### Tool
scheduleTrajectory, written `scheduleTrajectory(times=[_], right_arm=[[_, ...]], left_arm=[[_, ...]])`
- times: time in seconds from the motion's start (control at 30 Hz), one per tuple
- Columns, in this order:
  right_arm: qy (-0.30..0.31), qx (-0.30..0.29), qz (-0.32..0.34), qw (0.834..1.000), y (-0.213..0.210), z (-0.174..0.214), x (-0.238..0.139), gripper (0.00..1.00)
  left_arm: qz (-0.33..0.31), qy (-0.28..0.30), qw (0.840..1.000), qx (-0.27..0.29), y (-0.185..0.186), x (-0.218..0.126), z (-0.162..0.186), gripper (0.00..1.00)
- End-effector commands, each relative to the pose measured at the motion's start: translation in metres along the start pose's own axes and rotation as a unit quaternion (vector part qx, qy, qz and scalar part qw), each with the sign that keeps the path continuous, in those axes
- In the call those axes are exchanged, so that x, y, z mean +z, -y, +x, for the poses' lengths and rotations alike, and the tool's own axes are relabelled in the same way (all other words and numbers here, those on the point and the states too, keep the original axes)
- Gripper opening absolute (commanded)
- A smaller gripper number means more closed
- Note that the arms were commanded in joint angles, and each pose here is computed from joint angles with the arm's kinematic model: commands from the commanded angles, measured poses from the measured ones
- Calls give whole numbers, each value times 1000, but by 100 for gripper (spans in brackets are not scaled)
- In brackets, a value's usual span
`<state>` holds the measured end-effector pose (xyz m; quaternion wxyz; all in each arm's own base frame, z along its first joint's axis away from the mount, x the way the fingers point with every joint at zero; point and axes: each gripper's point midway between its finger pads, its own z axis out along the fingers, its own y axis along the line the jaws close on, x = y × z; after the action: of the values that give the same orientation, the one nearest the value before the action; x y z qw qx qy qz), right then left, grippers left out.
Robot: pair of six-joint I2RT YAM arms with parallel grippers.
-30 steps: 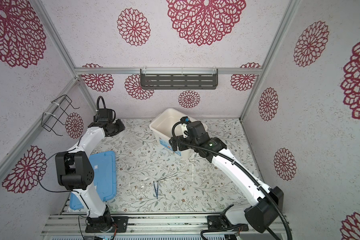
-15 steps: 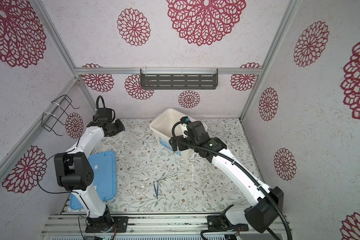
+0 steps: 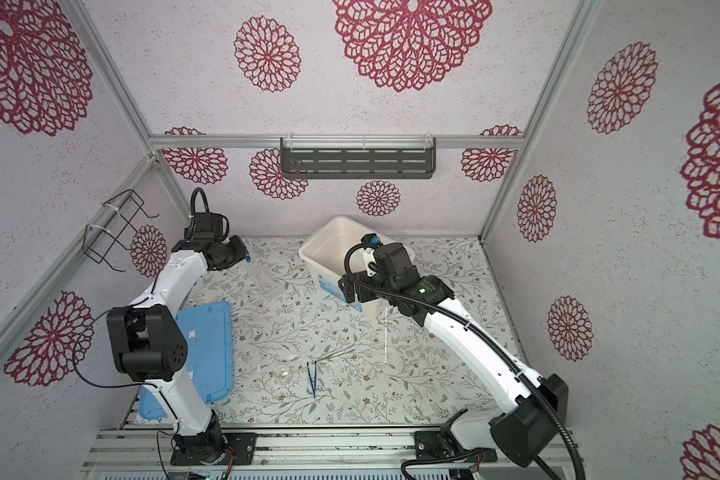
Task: Organize the chemistry lab equipment
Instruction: 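Hold the tube in the rack with the left gripper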
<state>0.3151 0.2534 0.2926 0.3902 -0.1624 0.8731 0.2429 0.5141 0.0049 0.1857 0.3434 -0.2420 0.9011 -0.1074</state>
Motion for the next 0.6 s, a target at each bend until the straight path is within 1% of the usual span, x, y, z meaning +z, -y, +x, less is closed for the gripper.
scheduleTrajectory(times=[0.0,0.33,0.57], right_arm=[[33,9,2,999,1,-14,-15,99],[33,11,2,999,1,-14,-14,99],[34,12,1,999,1,-15,-15,99]], left_arm=[[2,2,1000,8,-1,-2,0,25],[0,-8,1000,5,-6,3,12,24],[-8,-9,1000,2,-11,9,12,23]])
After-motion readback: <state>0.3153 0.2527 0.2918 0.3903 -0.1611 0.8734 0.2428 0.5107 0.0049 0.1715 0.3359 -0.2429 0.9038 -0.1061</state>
